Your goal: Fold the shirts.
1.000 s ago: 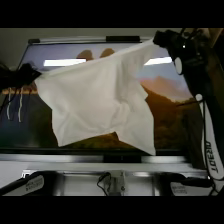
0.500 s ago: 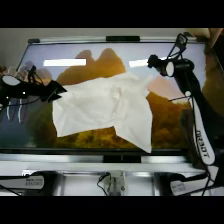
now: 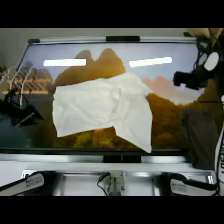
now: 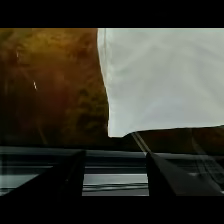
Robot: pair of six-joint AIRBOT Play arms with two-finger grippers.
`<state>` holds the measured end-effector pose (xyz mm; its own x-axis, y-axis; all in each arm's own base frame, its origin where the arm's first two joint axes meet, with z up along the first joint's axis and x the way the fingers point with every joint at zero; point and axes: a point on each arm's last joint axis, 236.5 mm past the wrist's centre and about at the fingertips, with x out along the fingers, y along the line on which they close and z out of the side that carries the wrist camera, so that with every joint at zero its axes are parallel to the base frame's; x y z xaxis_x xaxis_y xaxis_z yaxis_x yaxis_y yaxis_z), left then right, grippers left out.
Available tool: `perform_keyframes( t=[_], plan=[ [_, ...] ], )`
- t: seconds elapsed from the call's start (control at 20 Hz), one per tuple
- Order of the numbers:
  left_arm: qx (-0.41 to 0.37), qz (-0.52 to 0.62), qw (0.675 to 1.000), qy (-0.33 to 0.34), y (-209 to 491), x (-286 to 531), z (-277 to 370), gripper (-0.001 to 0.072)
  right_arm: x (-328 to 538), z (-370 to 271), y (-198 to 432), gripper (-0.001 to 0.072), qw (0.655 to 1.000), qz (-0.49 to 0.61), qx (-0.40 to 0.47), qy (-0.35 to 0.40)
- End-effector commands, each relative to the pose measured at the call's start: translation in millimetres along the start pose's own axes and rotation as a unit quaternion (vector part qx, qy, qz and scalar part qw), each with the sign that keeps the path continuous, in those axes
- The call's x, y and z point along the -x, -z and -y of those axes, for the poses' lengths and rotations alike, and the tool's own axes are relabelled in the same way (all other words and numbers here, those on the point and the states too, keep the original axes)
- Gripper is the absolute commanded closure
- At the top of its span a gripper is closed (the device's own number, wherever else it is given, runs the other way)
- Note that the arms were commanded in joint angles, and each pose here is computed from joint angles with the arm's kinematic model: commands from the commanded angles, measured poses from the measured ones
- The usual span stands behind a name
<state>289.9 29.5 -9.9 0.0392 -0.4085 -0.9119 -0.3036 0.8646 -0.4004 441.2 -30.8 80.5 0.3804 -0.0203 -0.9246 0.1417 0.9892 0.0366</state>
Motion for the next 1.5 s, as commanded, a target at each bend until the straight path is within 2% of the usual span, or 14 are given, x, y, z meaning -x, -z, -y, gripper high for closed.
perform_keyframes(
  t=[0.0,0.1,0.25,0.6,0.65,0.7,0.75,0.85,1.1,1.45],
  plan=[
    [0.03,0.0,0.998,0.061,43,-52,6,0.023,-1,10,58,0.0126,0.993,-0.113,0.031,-0.022],
    [0.06,0.009,0.994,0.089,47,-78,9,0.0229,-3,3,58,0.0126,0.993,-0.111,0.034,-0.03],
    [0.086,0.032,0.992,0.091,44,-95,2,0.0234,-4,-11,50,0.0126,0.994,-0.094,0.032,-0.054],
    [0.073,0.035,0.993,0.085,36,-117,14,0.0234,-4,-18,44,0.0125,0.994,-0.081,0.032,-0.063],
    [0.077,0.033,0.993,0.081,35,-122,16,0.0286,-4,-18,45,0.0126,0.994,-0.081,0.032,-0.063],
    [0.079,0.035,0.993,0.079,34,-124,18,0.0425,-4,-18,45,0.0126,0.994,-0.083,0.032,-0.064],
    [0.074,0.038,0.994,0.077,33,-125,20,0.053,-5,-19,46,0.0125,0.994,-0.085,0.032,-0.065],
    [0.071,0.039,0.994,0.076,32,-126,21,0.0681,-16,-26,63,0.0125,0.99,-0.109,0.034,-0.083],
    [0.038,0.047,0.995,0.082,27,-112,30,0.0681,-79,-58,131,0.0125,0.974,-0.167,-0.019,-0.154],
    [0.016,0.08,0.993,0.087,22,-91,41,0.0681,-122,-67,140,0.0126,0.973,-0.134,-0.074,-0.173]
  ],
)
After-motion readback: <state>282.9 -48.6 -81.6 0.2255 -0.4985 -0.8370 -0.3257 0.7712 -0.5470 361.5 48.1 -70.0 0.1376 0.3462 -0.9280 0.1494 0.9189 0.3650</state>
